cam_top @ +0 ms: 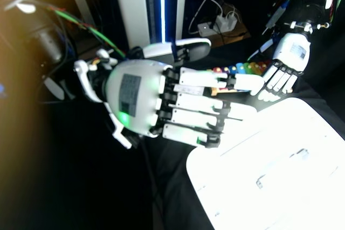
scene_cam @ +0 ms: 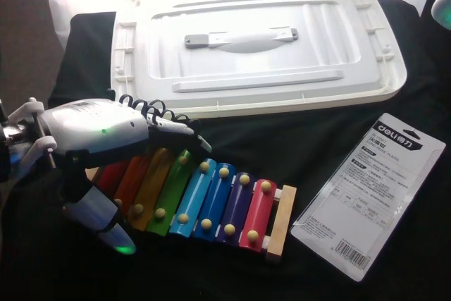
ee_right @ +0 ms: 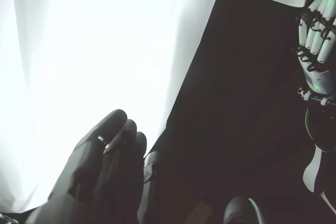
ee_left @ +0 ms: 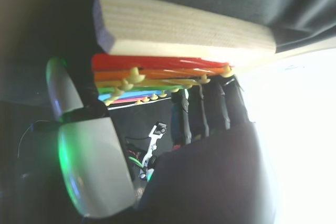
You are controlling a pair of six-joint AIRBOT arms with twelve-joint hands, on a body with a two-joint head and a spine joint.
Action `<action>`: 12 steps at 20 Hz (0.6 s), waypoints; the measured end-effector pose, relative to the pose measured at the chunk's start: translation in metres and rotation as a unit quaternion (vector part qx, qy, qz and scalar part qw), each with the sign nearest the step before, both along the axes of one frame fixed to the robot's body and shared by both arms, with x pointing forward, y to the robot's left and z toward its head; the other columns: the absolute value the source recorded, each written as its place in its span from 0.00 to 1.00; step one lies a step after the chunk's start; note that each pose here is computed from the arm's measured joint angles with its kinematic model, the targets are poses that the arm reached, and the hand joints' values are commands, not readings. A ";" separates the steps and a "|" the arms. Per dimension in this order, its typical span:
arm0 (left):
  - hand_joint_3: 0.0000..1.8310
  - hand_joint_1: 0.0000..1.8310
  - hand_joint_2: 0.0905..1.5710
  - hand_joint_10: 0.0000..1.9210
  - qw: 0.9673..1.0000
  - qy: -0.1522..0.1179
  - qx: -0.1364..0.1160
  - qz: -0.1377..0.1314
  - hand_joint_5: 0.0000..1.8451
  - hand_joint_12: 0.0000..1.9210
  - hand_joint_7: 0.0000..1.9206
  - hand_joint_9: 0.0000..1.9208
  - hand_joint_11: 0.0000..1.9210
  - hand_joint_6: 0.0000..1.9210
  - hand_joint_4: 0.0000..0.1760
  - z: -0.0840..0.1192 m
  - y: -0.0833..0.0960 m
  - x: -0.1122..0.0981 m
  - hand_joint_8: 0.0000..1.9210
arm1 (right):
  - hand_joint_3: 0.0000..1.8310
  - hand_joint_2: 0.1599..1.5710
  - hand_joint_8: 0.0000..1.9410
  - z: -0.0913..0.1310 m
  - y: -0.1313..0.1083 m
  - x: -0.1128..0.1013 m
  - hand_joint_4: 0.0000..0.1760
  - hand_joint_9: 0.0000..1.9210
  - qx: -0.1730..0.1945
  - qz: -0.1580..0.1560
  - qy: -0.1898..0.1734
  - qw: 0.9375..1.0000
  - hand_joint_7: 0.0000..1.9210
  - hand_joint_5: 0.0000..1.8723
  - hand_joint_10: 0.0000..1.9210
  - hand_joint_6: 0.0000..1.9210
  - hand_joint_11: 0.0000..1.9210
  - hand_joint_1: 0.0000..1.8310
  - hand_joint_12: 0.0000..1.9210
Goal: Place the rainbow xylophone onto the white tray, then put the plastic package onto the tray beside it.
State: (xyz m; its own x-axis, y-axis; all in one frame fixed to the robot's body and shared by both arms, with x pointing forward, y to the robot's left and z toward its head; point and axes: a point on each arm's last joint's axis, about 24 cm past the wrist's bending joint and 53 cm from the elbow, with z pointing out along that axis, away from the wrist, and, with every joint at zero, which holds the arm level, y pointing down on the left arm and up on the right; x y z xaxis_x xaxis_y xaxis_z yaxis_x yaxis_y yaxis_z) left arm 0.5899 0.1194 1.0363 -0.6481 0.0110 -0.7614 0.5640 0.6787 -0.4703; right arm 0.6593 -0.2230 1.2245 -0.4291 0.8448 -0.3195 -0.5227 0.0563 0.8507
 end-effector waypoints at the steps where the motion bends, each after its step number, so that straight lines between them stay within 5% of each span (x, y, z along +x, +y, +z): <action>1: 0.00 0.88 0.74 0.79 1.000 0.000 -0.001 0.000 0.15 0.75 0.19 0.34 0.24 0.59 0.00 0.000 0.000 0.000 0.54 | 0.00 0.57 0.00 0.000 0.000 0.000 0.77 0.22 0.000 0.000 0.000 1.000 0.20 0.18 0.00 0.00 0.06 0.25 0.50; 2: 0.00 0.81 0.79 0.83 1.000 -0.001 -0.003 0.002 0.14 0.78 0.26 0.34 0.25 0.65 0.09 0.001 0.000 0.001 0.77 | 0.00 0.57 0.00 0.000 0.000 0.000 0.76 0.22 0.000 0.000 0.000 1.000 0.20 0.17 0.00 0.00 0.06 0.25 0.50; 3: 0.00 0.80 0.80 0.85 1.000 -0.002 -0.004 0.004 0.14 0.82 0.26 0.34 0.25 0.71 0.00 0.001 0.001 0.003 0.82 | 0.00 0.57 0.00 0.000 0.000 0.000 0.77 0.22 0.000 0.000 0.000 1.000 0.20 0.18 0.00 0.00 0.07 0.25 0.50; 4: 0.00 0.79 0.81 0.86 1.000 -0.007 -0.010 0.014 0.12 0.84 0.26 0.33 0.24 0.76 0.05 0.005 0.003 0.007 0.85 | 0.00 0.57 0.00 0.000 0.000 0.000 0.77 0.22 0.000 0.000 0.000 1.000 0.21 0.18 0.00 0.00 0.07 0.25 0.50; 6: 0.00 0.79 0.81 0.87 1.000 -0.012 -0.013 0.020 0.10 0.89 0.26 0.33 0.22 0.82 0.16 0.006 0.004 0.010 0.86 | 0.00 0.57 0.00 0.000 0.000 0.000 0.77 0.22 0.001 0.000 0.000 1.000 0.20 0.18 0.00 0.00 0.07 0.26 0.50; 7: 0.00 0.86 0.76 0.83 1.000 -0.014 -0.015 0.023 0.10 0.89 0.16 0.33 0.21 0.82 0.15 0.008 0.005 0.011 0.79 | 0.00 0.57 0.00 0.000 0.000 0.000 0.75 0.22 0.001 0.000 0.000 1.000 0.20 0.18 0.00 0.00 0.07 0.26 0.51; 10: 0.00 0.88 0.73 0.79 0.999 -0.021 -0.021 0.036 0.12 0.88 0.14 0.35 0.25 0.77 0.06 0.011 0.008 0.016 0.75 | 0.00 0.56 0.00 0.000 0.000 0.000 0.69 0.22 0.001 0.000 0.000 1.000 0.20 0.17 0.00 0.00 0.07 0.27 0.50; 11: 0.00 0.88 0.73 0.80 0.999 -0.022 -0.024 0.041 0.10 0.88 0.13 0.35 0.25 0.79 0.19 0.013 0.009 0.018 0.76 | 0.00 0.56 0.00 0.000 0.001 -0.001 0.68 0.22 0.001 0.001 -0.001 1.000 0.20 0.17 0.00 0.00 0.08 0.27 0.51; 12: 0.00 0.88 0.72 0.77 0.999 -0.024 -0.024 0.042 0.11 0.86 0.14 0.36 0.27 0.78 0.13 0.013 0.009 0.019 0.75 | 0.00 0.55 0.00 0.000 0.001 -0.001 0.73 0.22 0.001 0.001 -0.001 1.000 0.21 0.18 0.00 0.00 0.08 0.27 0.49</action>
